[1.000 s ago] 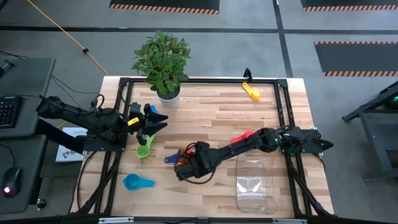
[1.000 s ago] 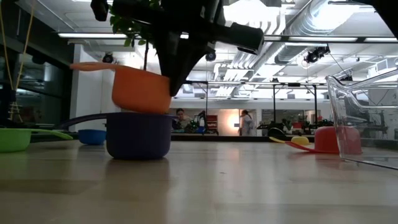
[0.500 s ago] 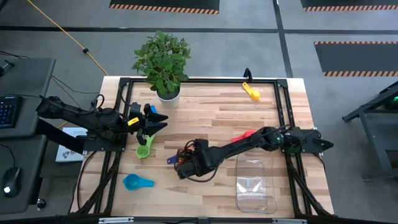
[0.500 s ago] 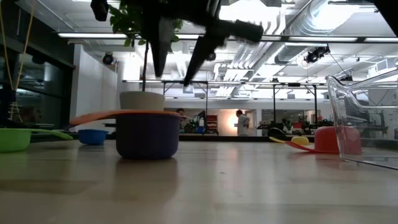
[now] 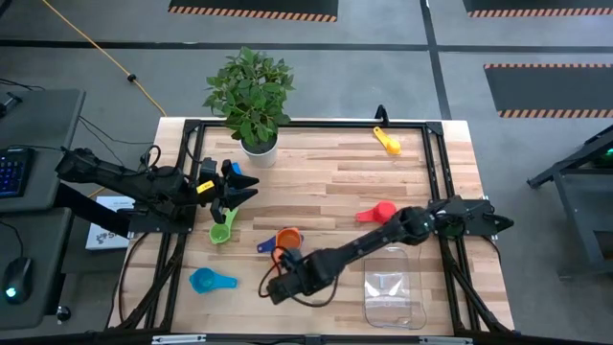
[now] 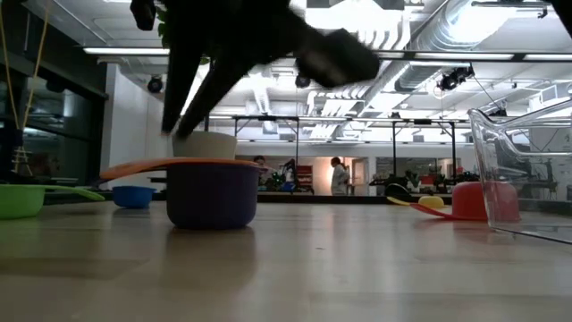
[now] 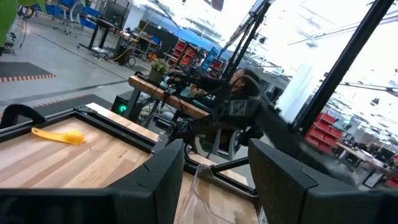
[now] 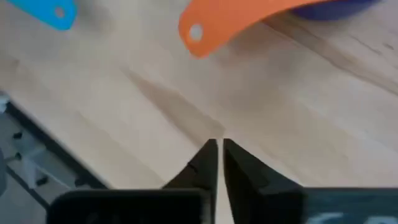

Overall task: Nest measuring cups in basket
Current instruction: Stack the orange measuring cup on top of the dark blue measuring cup

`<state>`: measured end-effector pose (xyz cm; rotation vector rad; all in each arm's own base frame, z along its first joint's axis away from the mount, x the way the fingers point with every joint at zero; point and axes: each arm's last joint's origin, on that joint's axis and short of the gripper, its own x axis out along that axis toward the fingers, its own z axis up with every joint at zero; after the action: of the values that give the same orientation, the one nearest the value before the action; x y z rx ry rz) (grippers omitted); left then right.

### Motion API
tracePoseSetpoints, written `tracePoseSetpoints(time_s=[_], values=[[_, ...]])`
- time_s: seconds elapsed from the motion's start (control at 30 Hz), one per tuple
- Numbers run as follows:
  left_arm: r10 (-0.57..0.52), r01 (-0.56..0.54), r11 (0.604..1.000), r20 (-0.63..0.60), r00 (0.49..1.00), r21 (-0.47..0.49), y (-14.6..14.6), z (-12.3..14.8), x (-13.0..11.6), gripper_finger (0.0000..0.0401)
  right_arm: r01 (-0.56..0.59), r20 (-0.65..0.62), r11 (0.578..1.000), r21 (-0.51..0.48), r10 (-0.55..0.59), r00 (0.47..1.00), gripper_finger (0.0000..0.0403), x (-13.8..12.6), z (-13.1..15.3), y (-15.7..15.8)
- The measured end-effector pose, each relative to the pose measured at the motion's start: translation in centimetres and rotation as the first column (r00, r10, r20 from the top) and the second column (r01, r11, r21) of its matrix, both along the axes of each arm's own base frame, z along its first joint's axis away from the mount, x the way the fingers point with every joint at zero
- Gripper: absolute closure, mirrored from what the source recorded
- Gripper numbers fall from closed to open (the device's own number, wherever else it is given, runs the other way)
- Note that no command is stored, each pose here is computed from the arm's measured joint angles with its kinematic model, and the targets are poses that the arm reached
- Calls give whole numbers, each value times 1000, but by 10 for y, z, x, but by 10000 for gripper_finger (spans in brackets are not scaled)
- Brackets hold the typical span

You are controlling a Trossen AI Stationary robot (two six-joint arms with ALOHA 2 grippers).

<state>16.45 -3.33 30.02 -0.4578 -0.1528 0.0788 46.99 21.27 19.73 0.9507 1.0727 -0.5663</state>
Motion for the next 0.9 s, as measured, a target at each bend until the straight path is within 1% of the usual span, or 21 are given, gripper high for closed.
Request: tracePoseSetpoints(time_s=[0.1,0.17,0.27,0.33,0.47,0.67,0.8,0.9], values=[[0,0,1000,0,1000,0,0,0,0,229,51,4,999,-3,-51,999,383,9,-17,-6],[0,0,1000,0,1000,0,0,0,0,229,76,25,997,-23,-75,997,395,15,-24,-10],[0,0,1000,0,1000,0,0,0,0,229,102,74,994,-29,-99,992,397,21,-20,-18],[0,0,1000,0,1000,0,0,0,0,229,115,86,993,-36,-112,990,398,24,-19,-24],[0,0,1000,0,1000,0,0,0,0,229,109,146,993,-43,-101,984,400,35,-16,-39],[0,0,1000,0,1000,0,0,0,0,229,133,238,990,-47,-119,964,402,50,-11,-62],[0,0,1000,0,1000,0,0,0,0,229,110,284,993,-49,-92,954,401,57,-8,-69],[0,0,1000,0,1000,0,0,0,0,229,71,299,994,-80,-44,953,401,56,0,-72]])
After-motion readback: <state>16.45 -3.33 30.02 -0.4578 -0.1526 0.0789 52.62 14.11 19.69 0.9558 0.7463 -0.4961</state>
